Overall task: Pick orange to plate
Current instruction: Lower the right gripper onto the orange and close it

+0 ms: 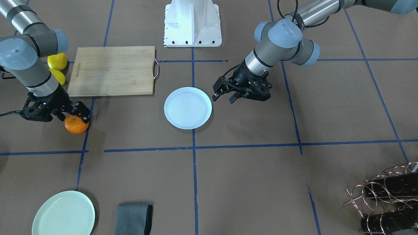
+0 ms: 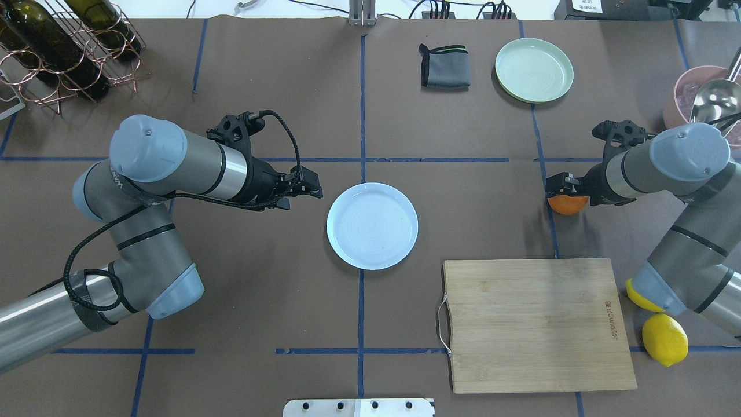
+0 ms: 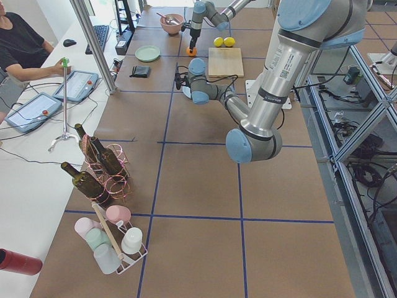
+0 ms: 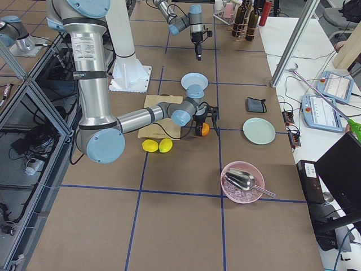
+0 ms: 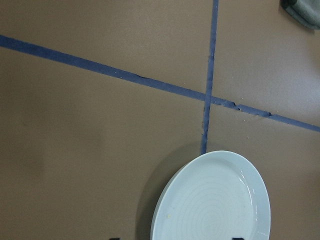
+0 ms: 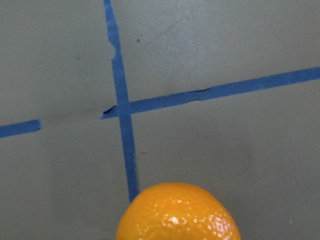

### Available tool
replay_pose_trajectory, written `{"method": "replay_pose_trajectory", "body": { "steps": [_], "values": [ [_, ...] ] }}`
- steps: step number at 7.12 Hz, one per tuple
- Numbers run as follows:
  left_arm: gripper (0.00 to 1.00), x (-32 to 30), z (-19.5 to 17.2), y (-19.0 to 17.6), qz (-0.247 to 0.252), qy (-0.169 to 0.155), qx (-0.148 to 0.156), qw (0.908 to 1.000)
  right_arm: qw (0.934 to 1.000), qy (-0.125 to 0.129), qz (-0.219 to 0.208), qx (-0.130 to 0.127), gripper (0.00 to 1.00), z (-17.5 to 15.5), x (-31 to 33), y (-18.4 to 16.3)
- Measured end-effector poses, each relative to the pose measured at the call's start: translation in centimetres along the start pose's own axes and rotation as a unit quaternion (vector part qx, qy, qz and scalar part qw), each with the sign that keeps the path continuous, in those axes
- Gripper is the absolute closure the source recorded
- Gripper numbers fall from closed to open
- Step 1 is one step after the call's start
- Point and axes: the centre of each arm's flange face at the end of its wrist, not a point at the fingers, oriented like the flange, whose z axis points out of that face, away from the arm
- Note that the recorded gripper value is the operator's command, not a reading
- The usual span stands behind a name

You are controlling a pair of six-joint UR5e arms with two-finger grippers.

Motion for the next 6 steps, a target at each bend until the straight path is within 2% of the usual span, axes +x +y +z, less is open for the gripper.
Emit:
{"method": "replay_pose_trajectory", "body": {
  "steps": [2,3,4,6],
  "values": [
    [0.20,-0.55,0.04,0.01,-0.001,-0.003,0.000,1.0000,1.0000,0.003,-0.001,0.001,0.11,0.44,-0.09,0.15],
    [0.20,-0.69,0.05,0.01,-0.002,-0.004,0.000,1.0000,1.0000,0.003,-0.002,0.001,0.43,0.54,-0.19,0.25],
    [0.20,-0.70,0.03,0.02,-0.002,-0.004,0.000,1.0000,1.0000,0.004,-0.003,0.002,0.99,0.59,-0.24,0.29],
    [0.20,-0.72,-0.03,0.06,-0.002,-0.004,0.000,1.0000,1.0000,0.001,-0.004,0.004,1.00,0.31,-0.48,0.25]
  ]
}}
